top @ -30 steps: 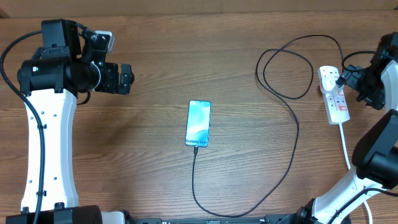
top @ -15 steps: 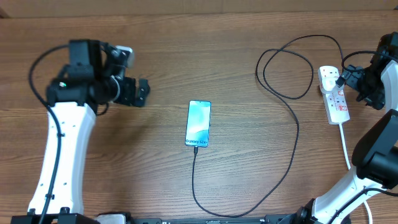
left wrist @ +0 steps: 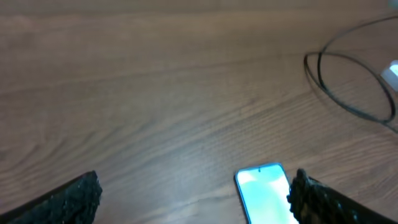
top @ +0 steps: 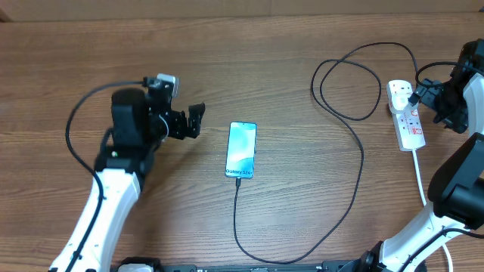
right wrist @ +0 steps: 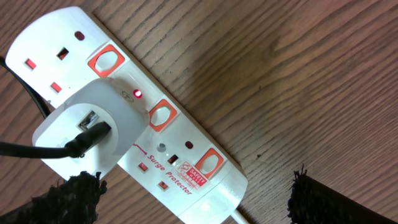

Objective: Plug charger to phone and switch on socket

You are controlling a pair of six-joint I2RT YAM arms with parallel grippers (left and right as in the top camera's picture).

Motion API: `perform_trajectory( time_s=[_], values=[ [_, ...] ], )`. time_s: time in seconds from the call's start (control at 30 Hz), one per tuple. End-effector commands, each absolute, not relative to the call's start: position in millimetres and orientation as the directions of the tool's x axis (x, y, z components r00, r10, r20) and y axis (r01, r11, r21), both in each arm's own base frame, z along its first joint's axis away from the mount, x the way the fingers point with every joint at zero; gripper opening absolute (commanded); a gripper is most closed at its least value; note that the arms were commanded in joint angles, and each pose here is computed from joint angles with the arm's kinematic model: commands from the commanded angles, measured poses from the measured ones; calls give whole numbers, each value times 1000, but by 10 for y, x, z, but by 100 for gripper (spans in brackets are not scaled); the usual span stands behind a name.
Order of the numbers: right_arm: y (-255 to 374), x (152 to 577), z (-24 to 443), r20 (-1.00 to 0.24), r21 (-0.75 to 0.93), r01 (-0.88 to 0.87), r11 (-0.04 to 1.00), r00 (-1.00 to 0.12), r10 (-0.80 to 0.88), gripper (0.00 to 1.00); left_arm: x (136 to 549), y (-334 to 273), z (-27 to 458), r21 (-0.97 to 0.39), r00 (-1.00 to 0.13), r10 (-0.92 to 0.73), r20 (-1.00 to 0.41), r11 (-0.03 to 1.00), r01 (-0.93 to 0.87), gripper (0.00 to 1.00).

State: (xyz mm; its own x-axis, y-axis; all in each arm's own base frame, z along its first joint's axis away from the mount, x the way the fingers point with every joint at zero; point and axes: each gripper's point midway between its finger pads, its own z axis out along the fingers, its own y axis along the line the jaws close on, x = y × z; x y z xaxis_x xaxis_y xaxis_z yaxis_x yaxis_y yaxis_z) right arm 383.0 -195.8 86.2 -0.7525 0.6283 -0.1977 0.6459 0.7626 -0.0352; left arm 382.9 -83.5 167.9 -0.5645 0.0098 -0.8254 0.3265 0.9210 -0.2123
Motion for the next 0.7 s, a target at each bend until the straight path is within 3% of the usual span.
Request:
perform_trajectory(
  time_s=[0.0,0.3,0.67],
  values=[
    [-1987,3831,876,-206,-39,648,760,-750,629,100,3692,-857,1558,-300,-560,-94,-823,909,288,100],
    [-1987,3831,876,-206,-39,648,760,-750,629,100,3393,-835,1288,-313,-457,-151,-877,900,303,100],
    [-1987,3831,876,-206,-39,648,760,-750,629,100,3261,-781,1437,-279,-358,-160,-920,908,312,100]
  ],
)
